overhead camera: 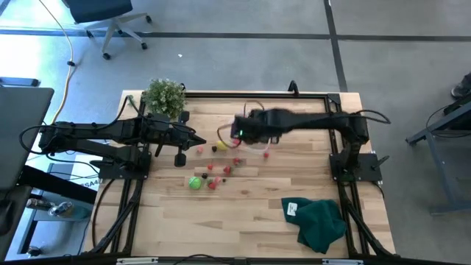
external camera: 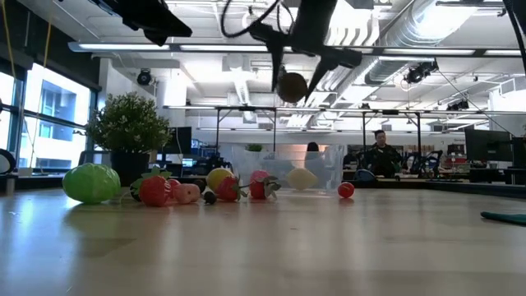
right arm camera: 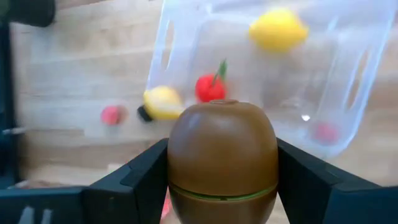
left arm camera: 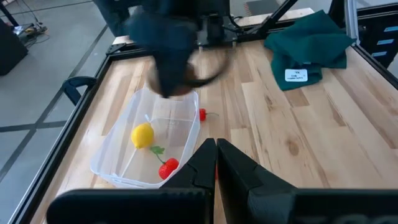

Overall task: Pick and placing Produce into tupperware
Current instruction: Put the brown kiwi into the transparent bin

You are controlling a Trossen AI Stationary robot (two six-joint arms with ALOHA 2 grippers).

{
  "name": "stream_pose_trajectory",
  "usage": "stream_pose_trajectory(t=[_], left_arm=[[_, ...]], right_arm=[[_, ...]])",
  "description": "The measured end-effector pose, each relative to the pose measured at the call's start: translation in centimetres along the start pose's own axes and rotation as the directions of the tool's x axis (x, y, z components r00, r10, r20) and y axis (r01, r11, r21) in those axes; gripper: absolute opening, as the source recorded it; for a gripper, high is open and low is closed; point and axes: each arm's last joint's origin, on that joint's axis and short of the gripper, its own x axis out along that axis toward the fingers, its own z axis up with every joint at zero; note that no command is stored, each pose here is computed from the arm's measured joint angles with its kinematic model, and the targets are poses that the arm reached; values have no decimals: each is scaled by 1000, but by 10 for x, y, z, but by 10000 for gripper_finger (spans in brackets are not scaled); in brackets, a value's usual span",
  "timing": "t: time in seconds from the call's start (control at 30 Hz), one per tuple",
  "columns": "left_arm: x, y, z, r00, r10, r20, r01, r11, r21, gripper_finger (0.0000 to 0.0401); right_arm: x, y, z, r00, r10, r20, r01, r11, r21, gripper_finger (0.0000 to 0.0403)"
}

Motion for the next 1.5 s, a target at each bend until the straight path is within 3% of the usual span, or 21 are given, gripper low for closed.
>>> stream_pose_trajectory(t=[0.2, 0.37, 0.6, 1.0, 1.5], left_arm=[[0, 0, 0, 1000, 0, 0, 0, 1000, 0, 5], [0, 0, 0, 1000, 0, 1, 0, 1000, 0, 5], [0, 0, 0, 1000, 0, 1, 0, 1000, 0, 5], [0, 0, 0, 1000, 0, 1, 0, 1000, 0, 5], [0, 0, 0, 1000, 1, 1, -1, 1000, 0, 5]], right_arm=[[16, -11, 53, 997, -38, -66, 29, 992, -123, 229], [39, -17, 74, 989, -89, -120, 59, 970, -236, 229], [80, -17, 69, 964, -175, -198, 96, 931, -353, 229], [131, -13, 55, 937, -209, -278, 83, 911, -405, 229], [147, -13, 48, 924, -218, -316, 69, 904, -422, 229]])
